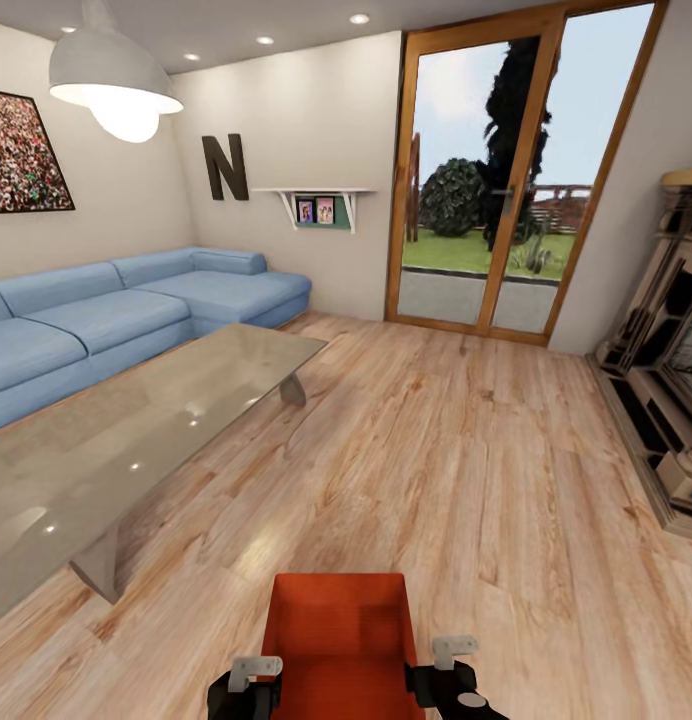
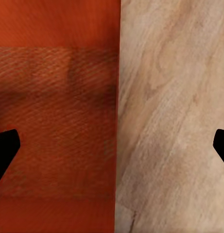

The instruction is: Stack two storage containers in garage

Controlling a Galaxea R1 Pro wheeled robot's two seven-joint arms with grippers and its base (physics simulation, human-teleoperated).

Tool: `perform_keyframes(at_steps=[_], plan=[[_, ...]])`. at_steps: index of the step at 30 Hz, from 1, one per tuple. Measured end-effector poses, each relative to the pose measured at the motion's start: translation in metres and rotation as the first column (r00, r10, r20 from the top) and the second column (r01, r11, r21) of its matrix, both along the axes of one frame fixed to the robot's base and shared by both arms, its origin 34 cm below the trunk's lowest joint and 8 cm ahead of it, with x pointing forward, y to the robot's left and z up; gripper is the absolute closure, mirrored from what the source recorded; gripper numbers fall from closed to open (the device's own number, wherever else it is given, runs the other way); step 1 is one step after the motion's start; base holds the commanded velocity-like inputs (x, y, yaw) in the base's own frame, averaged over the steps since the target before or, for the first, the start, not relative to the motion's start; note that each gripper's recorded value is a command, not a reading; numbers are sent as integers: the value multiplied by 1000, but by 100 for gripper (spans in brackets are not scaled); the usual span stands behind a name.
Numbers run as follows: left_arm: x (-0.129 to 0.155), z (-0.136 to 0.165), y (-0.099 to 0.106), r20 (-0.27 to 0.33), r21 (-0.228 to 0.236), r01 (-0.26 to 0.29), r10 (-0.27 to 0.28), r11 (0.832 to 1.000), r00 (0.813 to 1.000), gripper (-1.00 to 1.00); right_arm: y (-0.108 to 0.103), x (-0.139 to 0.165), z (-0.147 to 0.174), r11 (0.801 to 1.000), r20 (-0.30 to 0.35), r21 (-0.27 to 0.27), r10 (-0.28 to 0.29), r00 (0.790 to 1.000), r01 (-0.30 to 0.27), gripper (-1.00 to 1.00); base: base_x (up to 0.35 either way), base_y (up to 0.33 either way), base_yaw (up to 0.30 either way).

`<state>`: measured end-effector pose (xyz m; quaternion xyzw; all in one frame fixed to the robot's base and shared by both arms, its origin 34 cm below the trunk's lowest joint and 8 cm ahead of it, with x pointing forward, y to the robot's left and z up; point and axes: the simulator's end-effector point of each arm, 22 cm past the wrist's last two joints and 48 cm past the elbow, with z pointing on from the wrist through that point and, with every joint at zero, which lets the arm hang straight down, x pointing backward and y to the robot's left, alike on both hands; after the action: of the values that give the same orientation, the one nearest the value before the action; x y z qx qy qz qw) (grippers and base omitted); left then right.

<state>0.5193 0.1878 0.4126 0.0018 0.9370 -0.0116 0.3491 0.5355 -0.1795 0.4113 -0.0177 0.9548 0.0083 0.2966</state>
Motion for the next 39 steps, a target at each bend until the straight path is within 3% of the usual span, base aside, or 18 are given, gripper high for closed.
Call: perform_keyframes(at_steps=[7,39], plan=[[-2,-14,0,0,0,0,0,1000,1000,-100,-1,-2,-14,1000,0,-1,-1,1000,1,-100,0,0,0],[-1,-14,7,2,9,-3,3,1000,1000,-100,-17,-1,-15,1000,2,-18,-15,1000,15,-100,0,0,0]])
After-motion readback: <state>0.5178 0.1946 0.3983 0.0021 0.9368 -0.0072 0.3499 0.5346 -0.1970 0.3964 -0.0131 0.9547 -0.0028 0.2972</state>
